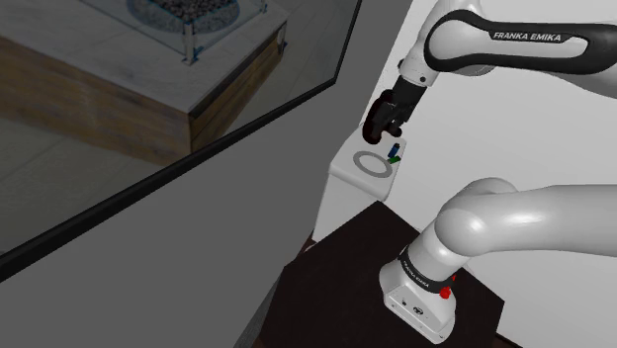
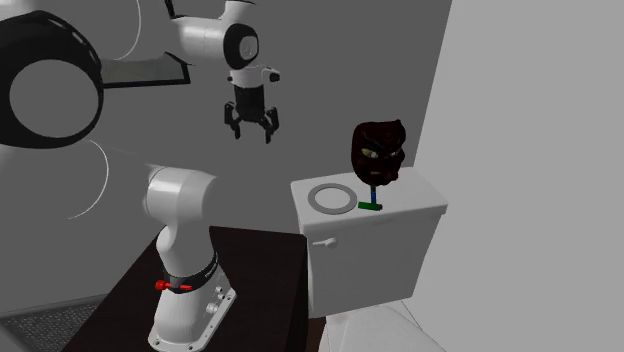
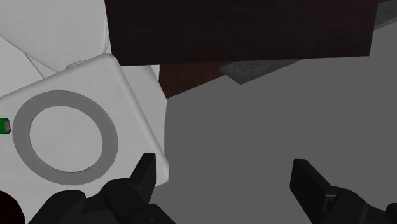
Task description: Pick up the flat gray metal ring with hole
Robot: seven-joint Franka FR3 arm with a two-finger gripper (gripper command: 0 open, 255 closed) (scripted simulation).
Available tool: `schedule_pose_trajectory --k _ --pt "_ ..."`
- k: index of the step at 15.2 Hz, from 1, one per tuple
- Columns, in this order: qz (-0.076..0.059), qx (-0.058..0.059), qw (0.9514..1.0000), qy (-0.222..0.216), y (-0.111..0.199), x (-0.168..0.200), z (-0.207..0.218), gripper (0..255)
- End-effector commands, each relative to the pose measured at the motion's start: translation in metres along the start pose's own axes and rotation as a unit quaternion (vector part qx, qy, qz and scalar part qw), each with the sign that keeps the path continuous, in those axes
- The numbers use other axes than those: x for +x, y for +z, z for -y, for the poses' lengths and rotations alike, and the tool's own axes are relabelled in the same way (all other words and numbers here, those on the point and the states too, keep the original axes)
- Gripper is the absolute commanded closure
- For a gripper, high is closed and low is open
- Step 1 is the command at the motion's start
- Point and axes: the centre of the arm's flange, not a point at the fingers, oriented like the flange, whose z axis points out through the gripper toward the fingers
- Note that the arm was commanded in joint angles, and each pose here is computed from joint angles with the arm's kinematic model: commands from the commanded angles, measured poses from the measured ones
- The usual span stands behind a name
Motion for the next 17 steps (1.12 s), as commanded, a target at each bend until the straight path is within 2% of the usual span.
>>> schedule_pose_trajectory --k 1,17 --pt "-0.007 -0.003 1.0000 -0.005 0.019 0.004 -0.017 0" --pt "-0.053 -0.027 0.9976 -0.037 0.170 0.042 -0.150 0"
